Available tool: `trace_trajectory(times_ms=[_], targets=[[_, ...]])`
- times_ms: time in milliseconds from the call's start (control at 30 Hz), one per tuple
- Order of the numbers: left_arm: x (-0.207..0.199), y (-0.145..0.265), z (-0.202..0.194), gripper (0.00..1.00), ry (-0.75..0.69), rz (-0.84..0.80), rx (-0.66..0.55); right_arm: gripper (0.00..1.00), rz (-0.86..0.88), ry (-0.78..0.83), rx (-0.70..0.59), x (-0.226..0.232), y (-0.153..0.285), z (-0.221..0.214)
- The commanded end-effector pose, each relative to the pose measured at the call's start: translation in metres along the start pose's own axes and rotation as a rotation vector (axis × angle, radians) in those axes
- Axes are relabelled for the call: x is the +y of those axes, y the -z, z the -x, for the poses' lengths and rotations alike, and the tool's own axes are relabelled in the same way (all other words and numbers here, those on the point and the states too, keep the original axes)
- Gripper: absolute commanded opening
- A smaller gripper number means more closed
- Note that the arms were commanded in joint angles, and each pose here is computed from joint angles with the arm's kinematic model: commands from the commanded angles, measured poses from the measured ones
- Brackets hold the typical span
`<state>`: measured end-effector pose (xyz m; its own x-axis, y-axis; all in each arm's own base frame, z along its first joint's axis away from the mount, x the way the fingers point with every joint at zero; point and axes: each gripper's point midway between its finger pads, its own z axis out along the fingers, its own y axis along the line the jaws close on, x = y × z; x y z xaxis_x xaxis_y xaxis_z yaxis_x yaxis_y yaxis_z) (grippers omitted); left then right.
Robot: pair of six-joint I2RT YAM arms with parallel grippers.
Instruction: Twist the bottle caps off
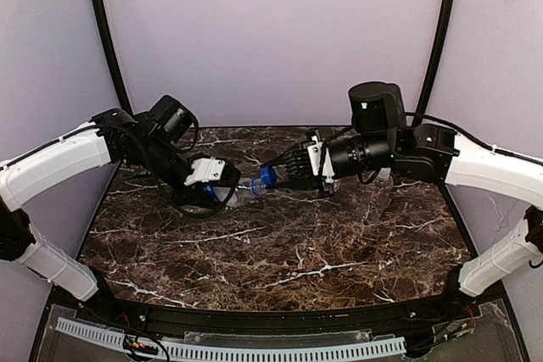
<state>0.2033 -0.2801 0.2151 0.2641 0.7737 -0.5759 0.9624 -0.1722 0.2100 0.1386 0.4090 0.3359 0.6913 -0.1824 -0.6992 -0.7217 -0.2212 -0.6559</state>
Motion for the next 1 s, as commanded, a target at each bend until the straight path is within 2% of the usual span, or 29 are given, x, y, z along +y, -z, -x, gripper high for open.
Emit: trace_trajectory(times_ms=[0,67,133,200,300,367,433,500,633,700,767,867,967], targets=[[-0.003,0.005,0.003,0.24,0.039,-0.018,-0.01,0.0,-0.156,0.166,0.089,-0.029,0.016,0.0],[0.009,0.005,0.003,0.24,0.067,0.045,-0.007,0.0,-0.248,0.058,0.146,-0.05,0.026,-0.009],[0.033,0.007,-0.002,0.24,0.12,0.164,0.013,0.0,-0.317,-0.126,0.206,-0.067,0.034,-0.029],[0.064,0.017,-0.003,0.24,0.207,0.292,-0.014,0.0,-0.312,-0.323,0.268,-0.068,0.03,-0.057],[0.117,0.057,-0.005,0.24,0.426,0.467,-0.139,0.0,-0.217,-0.502,0.314,-0.041,0.011,-0.085],[0.137,0.085,0.0,0.24,0.54,0.51,-0.256,0.0,-0.158,-0.59,0.319,-0.016,-0.005,-0.104],[0.143,0.106,0.011,0.24,0.579,0.514,-0.352,0.0,-0.133,-0.676,0.347,0.01,-0.021,-0.129],[0.142,0.116,0.023,0.24,0.582,0.497,-0.416,0.0,-0.127,-0.703,0.445,0.028,-0.038,-0.155],[0.137,0.13,0.038,0.25,0.621,0.469,-0.511,0.0,-0.102,-0.694,0.809,0.054,-0.062,-0.213],[0.136,0.138,0.045,0.25,0.626,0.463,-0.555,0.0,-0.018,-0.723,0.982,0.077,-0.061,-0.234],[0.134,0.144,0.052,0.25,0.611,0.454,-0.591,0.0,0.052,-0.741,1.089,0.098,-0.065,-0.251],[0.133,0.149,0.053,0.25,0.61,0.46,-0.61,0.0,0.11,-0.736,1.152,0.115,-0.068,-0.26],[0.13,0.148,0.052,0.25,0.603,0.455,-0.612,0.0,0.16,-0.739,1.135,0.129,-0.081,-0.258]])
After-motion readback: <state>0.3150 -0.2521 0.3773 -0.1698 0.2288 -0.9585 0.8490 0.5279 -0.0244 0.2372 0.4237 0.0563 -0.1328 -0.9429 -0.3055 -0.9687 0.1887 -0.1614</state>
